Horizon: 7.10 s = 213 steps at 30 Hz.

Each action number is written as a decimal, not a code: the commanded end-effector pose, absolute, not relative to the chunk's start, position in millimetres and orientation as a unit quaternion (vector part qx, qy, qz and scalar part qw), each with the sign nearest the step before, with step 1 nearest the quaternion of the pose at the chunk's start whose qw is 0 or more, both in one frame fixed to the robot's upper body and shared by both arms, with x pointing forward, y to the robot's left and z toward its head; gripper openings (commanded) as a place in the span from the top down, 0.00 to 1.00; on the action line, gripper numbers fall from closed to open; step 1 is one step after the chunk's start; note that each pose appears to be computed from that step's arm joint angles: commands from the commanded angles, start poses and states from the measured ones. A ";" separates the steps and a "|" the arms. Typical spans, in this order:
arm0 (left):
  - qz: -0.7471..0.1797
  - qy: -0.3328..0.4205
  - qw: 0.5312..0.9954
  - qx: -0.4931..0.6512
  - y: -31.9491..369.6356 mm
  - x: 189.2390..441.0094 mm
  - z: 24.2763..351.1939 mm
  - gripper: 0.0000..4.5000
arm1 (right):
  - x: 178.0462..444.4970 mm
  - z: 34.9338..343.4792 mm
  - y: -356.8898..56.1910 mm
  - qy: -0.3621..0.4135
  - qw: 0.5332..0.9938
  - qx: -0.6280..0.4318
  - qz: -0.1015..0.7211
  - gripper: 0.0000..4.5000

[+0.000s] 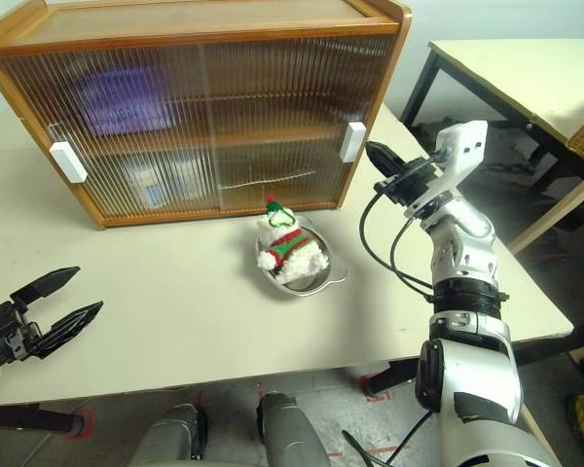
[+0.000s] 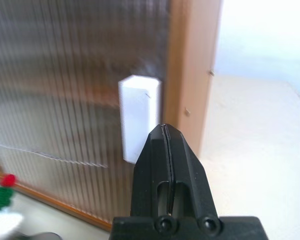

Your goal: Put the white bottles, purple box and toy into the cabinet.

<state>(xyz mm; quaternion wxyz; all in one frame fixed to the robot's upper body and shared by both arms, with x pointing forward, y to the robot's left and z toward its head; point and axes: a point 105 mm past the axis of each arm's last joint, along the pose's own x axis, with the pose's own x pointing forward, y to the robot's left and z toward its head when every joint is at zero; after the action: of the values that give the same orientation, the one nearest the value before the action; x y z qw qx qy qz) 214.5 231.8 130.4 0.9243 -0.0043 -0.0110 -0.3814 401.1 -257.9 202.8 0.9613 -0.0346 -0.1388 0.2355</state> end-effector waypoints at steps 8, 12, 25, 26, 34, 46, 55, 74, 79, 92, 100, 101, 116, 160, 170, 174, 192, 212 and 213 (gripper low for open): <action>-0.389 0.007 0.921 0.003 231.7 213.8 125.3 0.00 | 403.6 216.0 -221.9 -0.155 0.939 -0.022 0.306 0.99; -0.387 0.010 0.922 0.003 233.6 211.9 124.1 0.00 | 402.3 218.5 -211.0 -0.152 0.931 -0.017 0.332 0.99; -0.377 0.017 0.926 0.001 239.4 206.6 121.6 0.00 | 406.5 219.0 -151.1 -0.084 0.907 -0.039 0.411 0.99; -0.376 0.017 0.927 0.002 240.0 206.4 122.0 0.00 | 406.5 218.4 -147.0 -0.079 0.905 -0.040 0.416 0.99; -0.369 0.015 0.929 0.004 243.5 204.3 123.7 0.00 | 399.6 225.6 -151.7 -0.075 0.901 -0.045 0.426 0.99; -0.376 0.014 0.926 0.001 242.1 208.8 120.8 0.00 | 381.9 195.8 -203.8 0.024 0.913 -0.049 0.405 0.99; -0.376 0.016 0.927 0.004 245.6 208.1 120.7 0.00 | 408.9 202.3 -207.8 -0.009 0.941 -0.075 0.331 0.99; -0.379 0.011 0.925 0.003 244.4 213.4 118.4 0.00 | 406.0 223.6 -146.6 -0.054 0.908 -0.031 0.414 0.99; -0.379 0.010 0.925 0.003 244.0 214.8 118.0 0.00 | 405.4 221.5 -118.1 -0.061 0.897 -0.006 0.438 0.99; -0.371 0.013 0.929 0.006 244.1 212.2 119.4 0.00 | 405.3 217.3 -72.9 -0.067 0.877 0.022 0.476 0.99; -0.370 0.015 0.929 0.001 241.6 210.8 119.0 0.00 | 401.3 215.8 -55.2 -0.066 0.867 0.030 0.493 0.99; -0.370 0.015 0.929 0.000 241.2 210.7 118.7 0.00 | 401.6 216.0 -56.0 -0.066 0.867 0.029 0.492 0.99; -0.370 0.010 0.929 0.005 244.6 209.7 121.3 0.00 | 359.9 212.3 -152.7 0.072 0.833 -0.010 0.548 0.30; -0.382 -0.102 0.916 0.066 239.0 220.1 159.1 0.00 | 345.6 143.8 -124.7 0.291 0.862 -0.060 0.410 0.05; -0.379 -0.105 0.918 0.056 237.4 223.0 158.6 0.00 | 346.1 153.7 -134.0 0.282 0.863 -0.047 0.417 0.78; -0.378 -0.106 0.918 0.056 237.8 224.0 158.8 0.00 | 343.4 156.7 -141.2 0.289 0.858 -0.054 0.422 0.92; -0.371 -0.104 0.921 0.060 241.9 226.1 159.2 0.00 | 405.6 286.1 -142.8 0.003 0.923 0.034 0.382 0.93; -0.364 -0.099 0.924 0.065 245.7 223.6 159.9 0.00 | 452.2 312.0 -146.6 -0.160 0.948 -0.012 0.276 0.93; -0.364 -0.099 0.924 0.065 245.8 223.7 160.2 0.00 | 453.4 311.4 -146.6 -0.163 0.948 -0.015 0.272 0.93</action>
<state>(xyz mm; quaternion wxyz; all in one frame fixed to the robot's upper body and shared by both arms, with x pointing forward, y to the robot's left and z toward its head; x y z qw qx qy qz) 224.7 243.2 158.8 0.9230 0.0573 -0.1013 -0.3669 452.7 -147.9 303.2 0.9493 -0.0058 -0.1469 0.2780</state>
